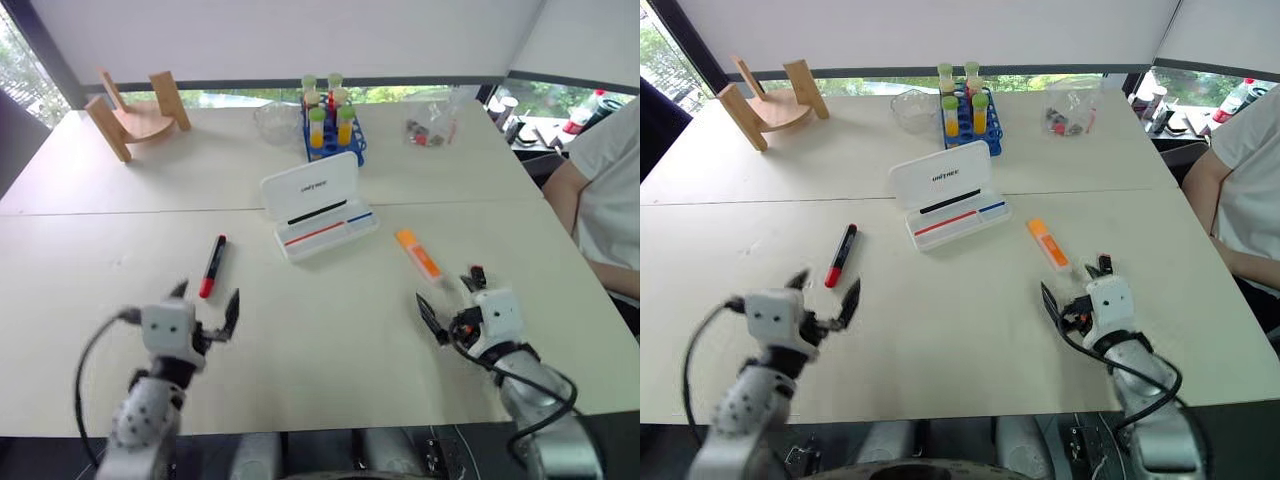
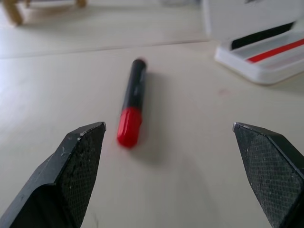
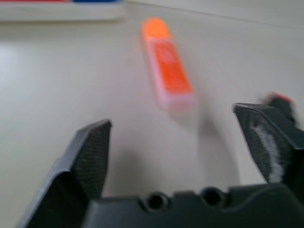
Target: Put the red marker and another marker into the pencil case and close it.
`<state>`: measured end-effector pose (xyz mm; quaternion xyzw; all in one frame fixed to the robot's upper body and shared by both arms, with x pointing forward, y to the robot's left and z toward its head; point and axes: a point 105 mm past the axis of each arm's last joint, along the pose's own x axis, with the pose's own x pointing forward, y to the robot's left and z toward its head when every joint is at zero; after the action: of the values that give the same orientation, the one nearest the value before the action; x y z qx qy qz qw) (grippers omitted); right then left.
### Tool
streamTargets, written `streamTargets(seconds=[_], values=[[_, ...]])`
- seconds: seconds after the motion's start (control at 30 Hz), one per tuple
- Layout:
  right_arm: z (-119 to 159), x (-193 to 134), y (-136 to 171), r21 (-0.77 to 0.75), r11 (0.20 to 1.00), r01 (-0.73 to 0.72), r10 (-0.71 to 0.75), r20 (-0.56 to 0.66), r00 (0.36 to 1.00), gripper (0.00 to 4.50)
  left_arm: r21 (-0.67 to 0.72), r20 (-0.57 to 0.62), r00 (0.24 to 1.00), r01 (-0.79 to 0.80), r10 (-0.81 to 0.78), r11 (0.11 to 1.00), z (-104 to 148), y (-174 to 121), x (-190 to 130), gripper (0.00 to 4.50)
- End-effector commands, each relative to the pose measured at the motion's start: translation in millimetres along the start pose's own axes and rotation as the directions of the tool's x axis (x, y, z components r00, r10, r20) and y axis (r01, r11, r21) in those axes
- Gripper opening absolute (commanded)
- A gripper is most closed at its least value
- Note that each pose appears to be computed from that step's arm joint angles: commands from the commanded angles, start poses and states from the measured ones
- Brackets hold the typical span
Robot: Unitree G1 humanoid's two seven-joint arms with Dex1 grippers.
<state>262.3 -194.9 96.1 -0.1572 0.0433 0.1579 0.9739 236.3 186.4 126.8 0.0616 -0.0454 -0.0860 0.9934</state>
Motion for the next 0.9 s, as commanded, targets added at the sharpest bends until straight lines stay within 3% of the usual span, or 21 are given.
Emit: streamTargets(seconds=[0.03,0.23,0.43,0.63,0.9], values=[[34.0,-9.5,9.1,-0.026,0.947,-0.319,0.319,0.015,0.948,4.5,-0.001,0.053,0.948,0.315,-0.315,0.949,32.0,-12.2,10.1,4.43],[69.2,-14.1,-15.6,-0.055,0.838,-0.543,0.538,-0.08,0.839,4.5,-0.011,-0.019,0.697,0.717,-0.717,0.697,50.1,-17.8,46.1,4.43],[99.2,-11.1,-18.4,-0.11,0.783,-0.612,0.607,-0.083,0.791,4.5,-0.028,-0.115,0.447,0.891,-0.887,0.453,29.9,-39.9,74.5,4.43],[110.7,-6.8,-23.0,-0.138,0.808,-0.572,0.571,-0.051,0.819,4.5,-0.05,-0.157,0.366,0.925,-0.917,0.378,10.0,-68.0,113.4,4.43],[111.3,-7.5,-21.3,-0.145,0.833,-0.534,0.536,-0.027,0.844,4.5,-0.088,-0.208,0.389,0.906,-0.897,0.413,-13.3,-95.7,149.8,4.43]])
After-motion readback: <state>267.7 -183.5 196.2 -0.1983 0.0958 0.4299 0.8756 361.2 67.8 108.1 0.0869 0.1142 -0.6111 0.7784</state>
